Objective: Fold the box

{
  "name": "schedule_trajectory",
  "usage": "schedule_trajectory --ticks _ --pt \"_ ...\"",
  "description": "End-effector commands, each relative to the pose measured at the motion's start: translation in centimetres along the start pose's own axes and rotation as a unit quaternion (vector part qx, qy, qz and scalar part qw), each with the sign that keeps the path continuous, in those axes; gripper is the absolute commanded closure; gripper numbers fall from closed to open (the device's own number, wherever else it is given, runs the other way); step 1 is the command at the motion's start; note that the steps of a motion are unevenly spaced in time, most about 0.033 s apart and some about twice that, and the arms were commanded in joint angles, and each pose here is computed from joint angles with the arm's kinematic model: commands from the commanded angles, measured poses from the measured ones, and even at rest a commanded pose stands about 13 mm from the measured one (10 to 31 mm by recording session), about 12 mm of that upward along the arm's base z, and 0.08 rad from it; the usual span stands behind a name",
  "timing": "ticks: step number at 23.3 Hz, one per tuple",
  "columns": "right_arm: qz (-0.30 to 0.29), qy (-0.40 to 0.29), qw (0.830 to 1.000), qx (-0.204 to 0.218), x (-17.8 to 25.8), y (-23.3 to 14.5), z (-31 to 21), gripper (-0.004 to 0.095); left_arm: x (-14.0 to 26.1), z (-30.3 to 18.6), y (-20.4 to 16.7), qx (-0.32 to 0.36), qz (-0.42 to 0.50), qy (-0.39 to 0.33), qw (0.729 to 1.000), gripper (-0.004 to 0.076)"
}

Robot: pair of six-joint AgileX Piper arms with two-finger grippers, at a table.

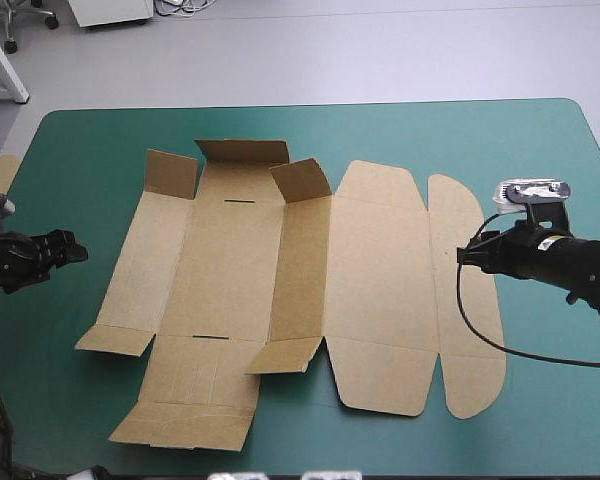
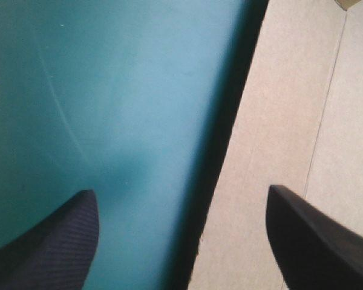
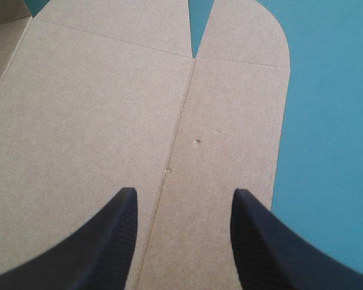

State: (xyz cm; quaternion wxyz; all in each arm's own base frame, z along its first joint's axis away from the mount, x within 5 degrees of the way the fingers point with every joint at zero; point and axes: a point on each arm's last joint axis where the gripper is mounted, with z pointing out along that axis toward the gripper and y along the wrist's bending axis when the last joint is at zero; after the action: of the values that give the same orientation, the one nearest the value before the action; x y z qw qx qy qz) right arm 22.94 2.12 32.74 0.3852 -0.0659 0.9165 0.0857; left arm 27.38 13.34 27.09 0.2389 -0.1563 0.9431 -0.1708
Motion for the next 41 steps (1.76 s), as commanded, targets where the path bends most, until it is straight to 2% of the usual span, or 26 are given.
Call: schedule_trajectory --ticks 1,12,20,26,32,37,40,41 --pt "-0.002 -0.044 0.999 0.001 -1.3 0.2 -1.0 0.0450 -0.8 0.2 -0.5 0.045 -0.003 -0.019 0.999 0.0171" --pt "-0.005 -0.032 0.999 0.000 -1.1 0.2 -1.0 0.0450 -0.4 5.2 1.0 0.122 -0.046 0.067 0.989 0.0171" --pt "-0.008 -0.032 0.999 0.002 -1.1 0.1 -1.0 0.0458 0.7 9.0 -3.0 0.160 0.010 0.151 0.975 0.0175" --pt "-0.008 -0.033 0.999 0.003 -1.1 0.1 -1.0 0.0467 1.3 8.8 -4.7 0.212 0.016 0.190 0.958 0.0257" --pt "-0.008 -0.033 0.999 0.003 -1.1 0.1 -1.0 0.0467 0.5 8.7 -7.5 0.303 0.042 0.134 0.943 0.0262" --pt "-0.009 -0.034 0.999 0.004 -1.1 0.1 -1.0 0.0467 0.9 9.0 -7.2 0.287 0.070 0.144 0.945 0.0262" --pt "-0.009 -0.033 0.999 0.004 -1.1 0.1 -1.0 0.0467 1.7 9.4 -6.0 0.220 0.086 0.191 0.953 0.0262" --pt "-0.009 -0.033 0.999 0.004 -1.1 0.1 -1.0 0.0471 1.9 9.6 -5.3 0.177 0.077 0.206 0.959 0.0262"
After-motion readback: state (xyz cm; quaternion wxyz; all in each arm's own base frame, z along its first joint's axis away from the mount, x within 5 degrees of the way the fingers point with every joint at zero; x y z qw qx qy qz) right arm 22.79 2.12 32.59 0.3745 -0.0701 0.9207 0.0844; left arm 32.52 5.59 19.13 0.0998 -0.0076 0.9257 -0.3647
